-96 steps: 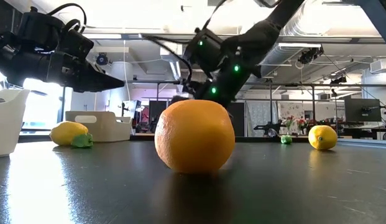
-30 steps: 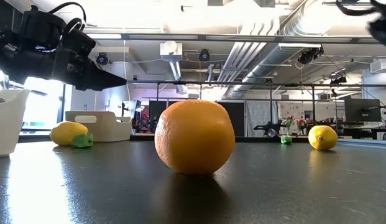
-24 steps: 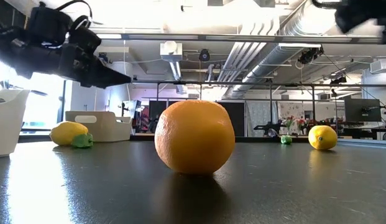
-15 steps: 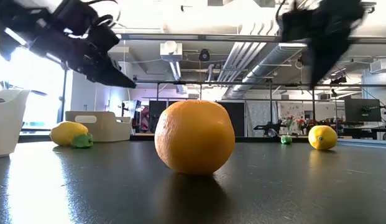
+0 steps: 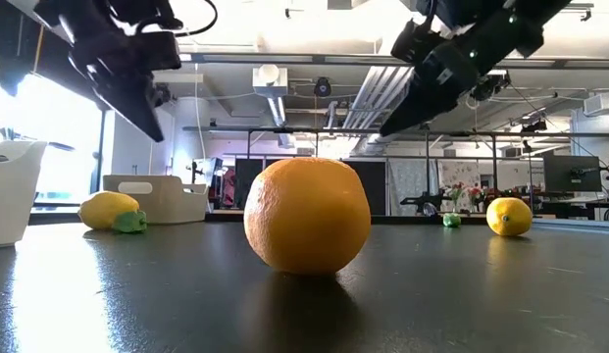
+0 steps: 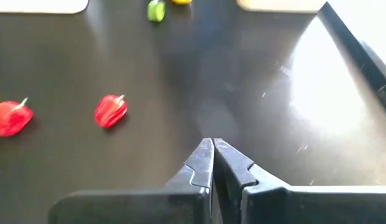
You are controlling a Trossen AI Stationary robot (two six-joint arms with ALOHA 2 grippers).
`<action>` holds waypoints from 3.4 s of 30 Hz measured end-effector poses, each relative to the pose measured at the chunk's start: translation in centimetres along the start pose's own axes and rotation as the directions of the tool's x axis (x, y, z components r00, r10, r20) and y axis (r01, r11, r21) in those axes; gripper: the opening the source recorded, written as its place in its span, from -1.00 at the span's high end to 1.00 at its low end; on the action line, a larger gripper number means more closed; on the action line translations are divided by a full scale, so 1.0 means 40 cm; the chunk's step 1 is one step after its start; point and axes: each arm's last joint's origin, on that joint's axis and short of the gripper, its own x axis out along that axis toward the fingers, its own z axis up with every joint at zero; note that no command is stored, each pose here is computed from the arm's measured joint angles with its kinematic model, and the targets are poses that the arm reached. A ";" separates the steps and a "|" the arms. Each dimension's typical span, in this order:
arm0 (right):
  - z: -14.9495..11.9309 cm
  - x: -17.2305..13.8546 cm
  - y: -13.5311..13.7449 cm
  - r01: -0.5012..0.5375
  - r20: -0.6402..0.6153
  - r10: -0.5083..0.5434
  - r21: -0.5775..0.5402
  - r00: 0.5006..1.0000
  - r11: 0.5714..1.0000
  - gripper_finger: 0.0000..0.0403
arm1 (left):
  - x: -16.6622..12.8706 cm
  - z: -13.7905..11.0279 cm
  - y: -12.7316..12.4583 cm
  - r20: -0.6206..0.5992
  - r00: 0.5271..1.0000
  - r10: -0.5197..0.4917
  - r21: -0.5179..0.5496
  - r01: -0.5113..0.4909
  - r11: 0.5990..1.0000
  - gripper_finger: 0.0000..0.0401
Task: Sort produce into baskets
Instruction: Put the yellow lemon into the white bin
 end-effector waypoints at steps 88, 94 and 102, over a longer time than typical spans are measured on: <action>0.012 0.006 -0.035 0.040 0.101 -0.045 0.051 0.994 0.998 1.00 | -0.015 0.024 -0.436 -0.505 0.831 -0.233 0.556 0.520 0.648 0.18; 0.007 0.016 -0.027 0.070 0.080 -0.078 0.100 0.994 0.993 1.00 | 0.019 -0.010 -0.487 -0.549 0.812 -0.199 0.579 0.541 0.610 0.19; -0.019 0.069 -0.023 0.098 0.006 -0.099 0.083 0.995 0.992 1.00 | 0.037 -0.041 -0.524 -0.578 0.798 -0.171 0.567 0.544 0.619 0.19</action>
